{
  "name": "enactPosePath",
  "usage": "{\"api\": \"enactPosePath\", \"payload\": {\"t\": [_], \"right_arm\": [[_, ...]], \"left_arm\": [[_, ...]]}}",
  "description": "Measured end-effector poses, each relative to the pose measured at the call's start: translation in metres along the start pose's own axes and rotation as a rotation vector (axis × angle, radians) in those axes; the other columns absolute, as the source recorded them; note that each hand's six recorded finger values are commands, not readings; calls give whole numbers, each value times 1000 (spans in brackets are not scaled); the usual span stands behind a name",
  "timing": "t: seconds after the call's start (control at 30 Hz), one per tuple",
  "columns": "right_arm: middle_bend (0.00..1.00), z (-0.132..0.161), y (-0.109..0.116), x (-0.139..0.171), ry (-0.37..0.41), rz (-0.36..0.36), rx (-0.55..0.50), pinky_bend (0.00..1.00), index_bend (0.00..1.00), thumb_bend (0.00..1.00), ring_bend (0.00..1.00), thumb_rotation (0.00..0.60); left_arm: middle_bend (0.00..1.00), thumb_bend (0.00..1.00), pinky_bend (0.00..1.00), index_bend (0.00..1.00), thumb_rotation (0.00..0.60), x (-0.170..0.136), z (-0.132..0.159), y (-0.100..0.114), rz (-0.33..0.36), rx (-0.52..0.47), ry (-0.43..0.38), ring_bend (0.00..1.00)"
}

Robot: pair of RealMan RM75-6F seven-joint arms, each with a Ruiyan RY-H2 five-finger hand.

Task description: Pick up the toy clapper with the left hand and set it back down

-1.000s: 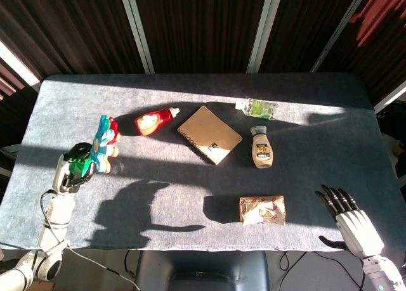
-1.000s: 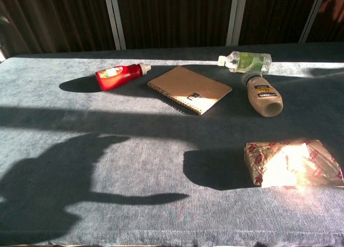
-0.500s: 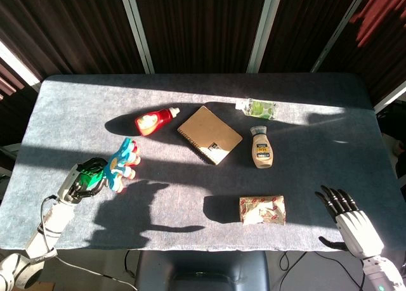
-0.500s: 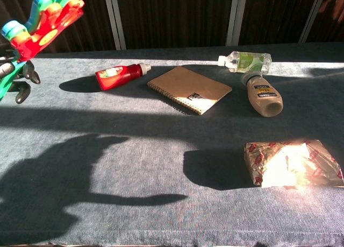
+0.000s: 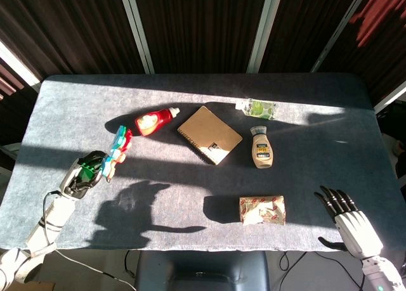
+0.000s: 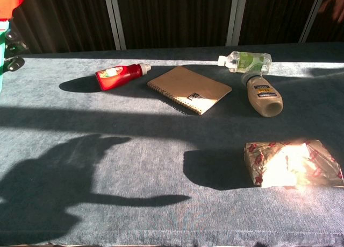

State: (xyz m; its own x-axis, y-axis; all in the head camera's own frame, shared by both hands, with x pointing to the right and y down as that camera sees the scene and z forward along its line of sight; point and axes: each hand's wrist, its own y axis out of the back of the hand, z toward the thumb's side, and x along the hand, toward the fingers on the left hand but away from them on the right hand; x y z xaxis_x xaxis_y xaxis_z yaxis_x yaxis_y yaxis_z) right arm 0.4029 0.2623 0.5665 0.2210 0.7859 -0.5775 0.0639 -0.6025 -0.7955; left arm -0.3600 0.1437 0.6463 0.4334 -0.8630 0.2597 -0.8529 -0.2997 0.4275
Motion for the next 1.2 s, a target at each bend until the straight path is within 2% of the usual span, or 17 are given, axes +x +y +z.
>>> {"api": "enactPosePath", "payload": {"t": [0.07,0.13,0.2,0.27,0.33,0.43,0.67,0.77,0.87,1.0,1.07,1.13,1.2], "right_arm": [[0,0,0,0,0,2,1,0,0,224,0,600],[0,0,0,0,1,2,1,0,0,224,0,600],[0,0,1,0,0,-2,0,0,0,224,0,600],[0,0,2,1,0,-7,-2,0,0,224,0,600],[0,-1,3,2,-1,-10,-2,0,0,224,0,600],[0,0,2,2,0,-4,-1,0,0,224,0,600],[0,0,2,1,-2,-1,0,0,0,224,0,600],[0,-1,2,1,-3,0,0,0,0,224,0,600],[0,-1,1,1,-3,4,0,0,0,224,0,600],[0,-1,1,1,-4,5,-3,0,0,224,0,600],[0,-2,2,1,-7,4,-5,0,0,224,0,600],[0,-3,3,1,-10,3,-6,0,0,224,0,600],[0,-3,4,1,-11,3,-6,0,0,224,0,600]], "left_arm": [[743,702,630,769,600,0,18,-1,14,-141,-101,428],[743,700,632,768,600,-2,29,-4,3,-216,-160,427],[742,697,632,768,600,-3,32,-5,-7,-246,-181,427],[742,693,634,768,600,-4,29,-6,-15,-216,-167,428],[741,684,635,767,600,-5,23,-7,-23,-144,-133,430],[739,681,635,766,600,-6,6,-7,-40,60,-41,431],[741,682,637,765,600,-5,-36,5,-73,733,188,431],[744,673,639,765,600,-4,-46,7,-95,923,245,436],[744,672,638,765,600,-2,-54,7,-109,1004,291,436],[743,662,620,762,600,1,-66,4,-101,962,345,432],[743,652,549,761,600,3,-71,4,-84,922,354,414],[716,628,405,751,600,5,-76,3,-71,908,360,363],[645,605,217,701,600,8,-83,3,-66,937,370,292]]}}
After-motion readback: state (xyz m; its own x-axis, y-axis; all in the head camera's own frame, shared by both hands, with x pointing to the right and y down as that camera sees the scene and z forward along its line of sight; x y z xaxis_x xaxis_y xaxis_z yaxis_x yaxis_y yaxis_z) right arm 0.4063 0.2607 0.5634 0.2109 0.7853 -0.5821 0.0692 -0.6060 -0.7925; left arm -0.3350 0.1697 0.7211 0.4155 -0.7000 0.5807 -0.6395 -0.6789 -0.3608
